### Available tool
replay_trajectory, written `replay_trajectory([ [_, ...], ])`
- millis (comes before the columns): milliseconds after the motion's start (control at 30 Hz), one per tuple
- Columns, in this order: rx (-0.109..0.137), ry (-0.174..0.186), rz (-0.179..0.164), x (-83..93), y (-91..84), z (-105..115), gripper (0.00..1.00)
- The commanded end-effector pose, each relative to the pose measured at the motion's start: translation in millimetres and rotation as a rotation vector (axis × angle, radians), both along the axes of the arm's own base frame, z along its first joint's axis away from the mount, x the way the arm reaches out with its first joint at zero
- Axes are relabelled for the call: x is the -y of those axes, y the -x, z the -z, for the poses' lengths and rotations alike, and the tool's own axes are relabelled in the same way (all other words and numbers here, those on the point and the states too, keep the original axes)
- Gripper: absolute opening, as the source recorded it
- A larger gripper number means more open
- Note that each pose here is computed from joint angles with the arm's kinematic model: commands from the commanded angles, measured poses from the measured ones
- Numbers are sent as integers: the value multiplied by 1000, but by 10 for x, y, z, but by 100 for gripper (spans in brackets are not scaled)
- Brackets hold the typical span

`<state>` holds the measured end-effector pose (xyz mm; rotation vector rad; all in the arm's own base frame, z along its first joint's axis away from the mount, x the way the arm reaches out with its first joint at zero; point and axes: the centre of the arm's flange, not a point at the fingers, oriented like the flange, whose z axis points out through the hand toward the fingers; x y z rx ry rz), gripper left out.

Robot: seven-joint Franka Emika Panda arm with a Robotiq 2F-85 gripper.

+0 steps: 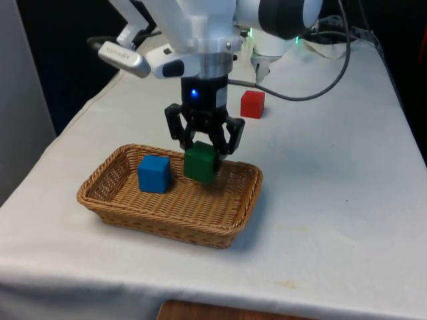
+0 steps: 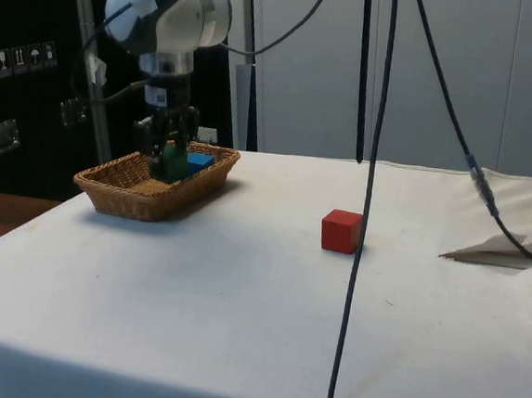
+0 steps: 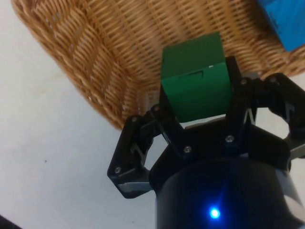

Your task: Pick up exactly two blocks and place them into the basket.

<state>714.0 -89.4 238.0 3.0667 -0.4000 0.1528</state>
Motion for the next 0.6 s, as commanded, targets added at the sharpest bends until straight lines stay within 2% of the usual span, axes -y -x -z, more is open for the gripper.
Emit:
replay_trajectory([
  [0, -2, -3, 2, -2, -84, 49, 1],
  [33, 0, 0, 2, 4, -10, 27, 1],
  [67, -1, -3, 5, -9, -102, 117, 1],
  [233, 3, 0, 14, 10, -136, 232, 1],
  [333, 11, 6, 14, 14, -103, 236, 1],
  [400, 8, -2, 19, 47, -135, 227, 1],
  [467, 9, -5, 23, 66, -127, 218, 18],
  [500, 8, -6, 23, 68, -123, 221, 32],
  [567, 7, -8, 25, 76, -117, 220, 52],
])
